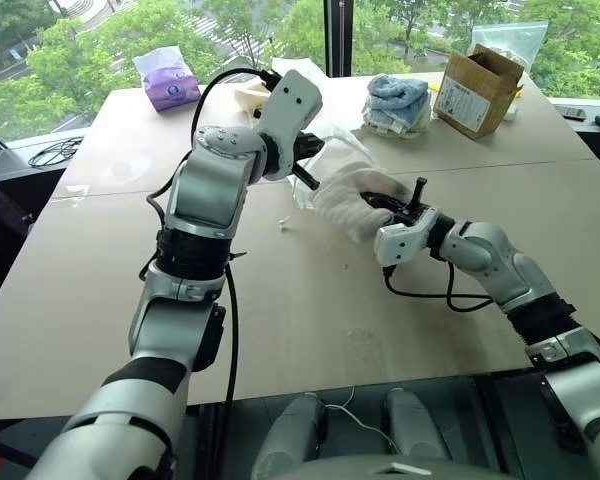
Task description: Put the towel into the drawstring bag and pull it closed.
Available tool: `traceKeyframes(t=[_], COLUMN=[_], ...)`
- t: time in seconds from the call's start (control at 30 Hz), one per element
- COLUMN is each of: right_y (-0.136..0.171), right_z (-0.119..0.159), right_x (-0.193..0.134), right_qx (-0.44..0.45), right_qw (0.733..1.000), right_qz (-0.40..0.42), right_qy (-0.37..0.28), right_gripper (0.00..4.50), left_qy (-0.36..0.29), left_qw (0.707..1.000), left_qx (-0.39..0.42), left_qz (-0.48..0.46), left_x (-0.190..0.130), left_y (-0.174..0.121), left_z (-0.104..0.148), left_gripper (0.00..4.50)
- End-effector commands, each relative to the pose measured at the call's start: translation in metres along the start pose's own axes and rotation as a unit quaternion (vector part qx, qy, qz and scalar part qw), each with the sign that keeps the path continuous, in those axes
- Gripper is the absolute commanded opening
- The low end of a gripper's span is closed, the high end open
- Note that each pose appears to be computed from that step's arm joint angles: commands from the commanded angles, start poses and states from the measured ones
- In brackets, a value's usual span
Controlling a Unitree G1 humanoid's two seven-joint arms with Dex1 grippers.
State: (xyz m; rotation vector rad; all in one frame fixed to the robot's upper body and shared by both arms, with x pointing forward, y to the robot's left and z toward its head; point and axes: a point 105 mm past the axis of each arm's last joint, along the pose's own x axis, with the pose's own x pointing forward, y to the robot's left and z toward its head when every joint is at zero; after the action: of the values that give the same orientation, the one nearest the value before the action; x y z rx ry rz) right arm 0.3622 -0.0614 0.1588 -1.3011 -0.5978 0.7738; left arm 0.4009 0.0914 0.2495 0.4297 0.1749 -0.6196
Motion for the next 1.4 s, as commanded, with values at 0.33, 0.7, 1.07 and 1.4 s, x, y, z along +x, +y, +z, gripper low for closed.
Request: traceKeyframes(t=[0.33,0.7,1.07,1.4], right_y=[-0.025,-0.026,-0.025,-0.029], right_z=[0.006,-0.021,0.015,0.028], right_x=[0.037,0.060,0.077,0.030], right_qx=[0.073,0.099,0.093,0.130], right_qw=[0.991,0.983,0.991,0.985], right_qz=[-0.095,-0.090,-0.100,-0.100], right_qy=[0.050,0.125,0.013,-0.046], right_gripper=[0.05,0.05,2.49,4.43], left_qy=[-0.004,-0.002,-0.014,-0.021], left_qw=[0.997,0.990,0.991,0.990], left_qx=[-0.007,-0.046,-0.081,-0.123], left_qz=[-0.075,-0.136,-0.106,-0.064], left_x=[-0.011,-0.018,-0.014,-0.009], left_y=[-0.032,-0.057,-0.047,-0.026], left_z=[0.012,0.014,0.019,0.019], left_gripper=[0.00,0.00,0.00,0.00])
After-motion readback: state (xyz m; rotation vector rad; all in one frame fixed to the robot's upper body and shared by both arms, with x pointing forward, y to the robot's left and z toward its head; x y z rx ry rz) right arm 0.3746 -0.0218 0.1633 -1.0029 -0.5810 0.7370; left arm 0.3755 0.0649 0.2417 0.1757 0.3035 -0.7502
